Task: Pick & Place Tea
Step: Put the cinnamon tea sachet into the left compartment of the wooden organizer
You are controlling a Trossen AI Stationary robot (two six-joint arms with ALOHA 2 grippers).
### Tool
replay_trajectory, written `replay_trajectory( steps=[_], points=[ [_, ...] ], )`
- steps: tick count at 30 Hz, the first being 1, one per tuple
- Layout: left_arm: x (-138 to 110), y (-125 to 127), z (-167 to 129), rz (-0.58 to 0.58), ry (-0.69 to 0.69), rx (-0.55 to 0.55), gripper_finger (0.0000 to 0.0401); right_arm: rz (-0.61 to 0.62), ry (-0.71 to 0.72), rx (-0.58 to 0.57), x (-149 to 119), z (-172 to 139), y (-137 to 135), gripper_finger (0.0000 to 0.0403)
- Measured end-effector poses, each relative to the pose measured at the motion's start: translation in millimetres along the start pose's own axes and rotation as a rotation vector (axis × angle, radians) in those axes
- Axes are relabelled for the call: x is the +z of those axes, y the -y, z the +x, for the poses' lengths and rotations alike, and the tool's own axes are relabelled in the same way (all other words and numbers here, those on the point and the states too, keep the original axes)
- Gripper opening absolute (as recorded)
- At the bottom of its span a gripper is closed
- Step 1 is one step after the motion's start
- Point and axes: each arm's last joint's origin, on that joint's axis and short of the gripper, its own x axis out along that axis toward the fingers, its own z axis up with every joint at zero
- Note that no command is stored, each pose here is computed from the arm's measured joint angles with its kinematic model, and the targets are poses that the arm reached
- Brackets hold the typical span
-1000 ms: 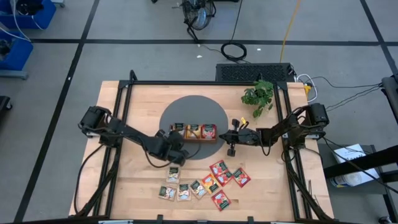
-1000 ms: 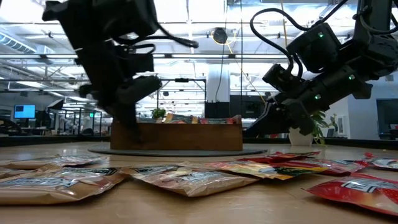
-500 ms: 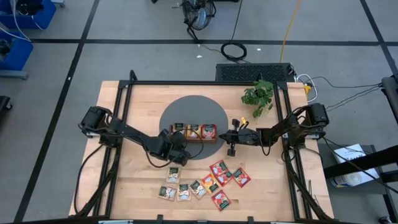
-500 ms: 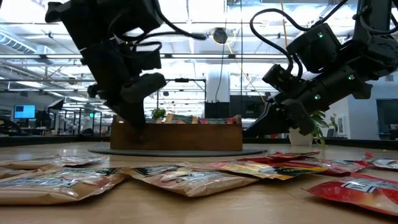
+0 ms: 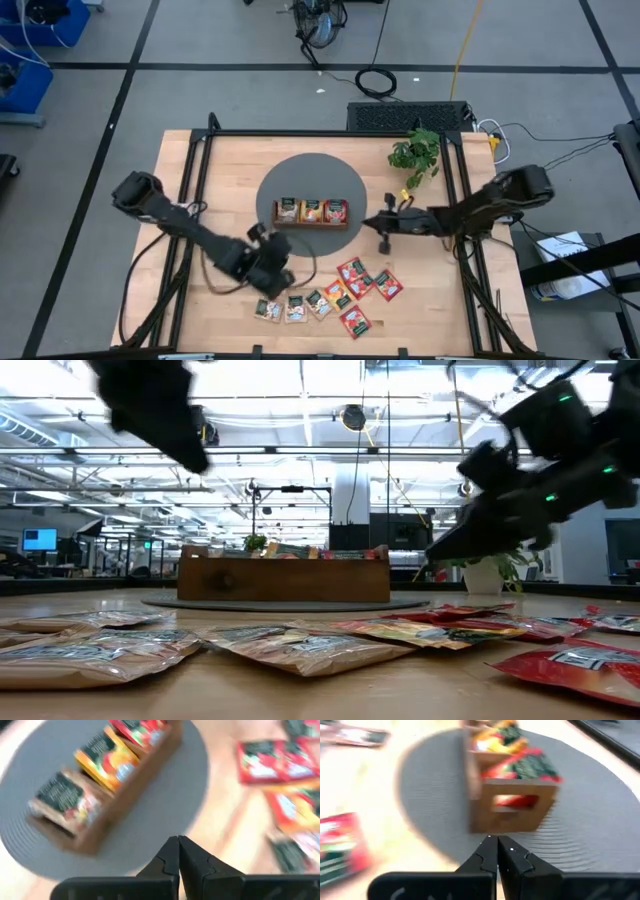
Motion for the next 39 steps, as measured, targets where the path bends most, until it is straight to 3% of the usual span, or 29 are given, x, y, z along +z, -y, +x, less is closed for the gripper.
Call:
replay_trajectory(
  steps=[6, 9, 15, 21, 25, 30, 33, 39],
  points=[
    [-39, 31, -31, 0.047, 0.012, -0.167, 0.0016, 0.019, 0.117, 0.377, 12, -26, -21, 0.0000],
    [-51, 44, -32, 0.025, 0.010, -0.217, 0.0026, 0.010, 0.149, 0.469, 21, -31, -34, 0.0000],
    [-84, 67, -15, 0.062, -0.027, -0.227, 0.0031, -0.039, 0.169, 0.510, 37, -22, -64, 0.0000],
    [-108, 74, 14, 0.120, -0.024, -0.113, 0.0010, -0.112, 0.161, 0.515, 58, 26, -99, 0.0000],
    [-114, 69, 15, 0.076, 0.017, -0.038, 0.0007, -0.167, 0.184, 0.483, 72, 68, -113, 0.0000],
    [-123, 60, 8, -0.085, 0.034, 0.039, 0.0017, -0.156, 0.173, 0.447, 76, 107, -108, 0.0000],
    [-128, 59, 5, -0.149, 0.030, 0.049, 0.0018, -0.129, 0.156, 0.539, 71, 120, -103, 0.0000],
    [-144, 62, -10, -0.057, 0.105, 0.012, 0.0019, -0.092, 0.211, 0.809, 67, 130, -106, 0.0000]
  ],
)
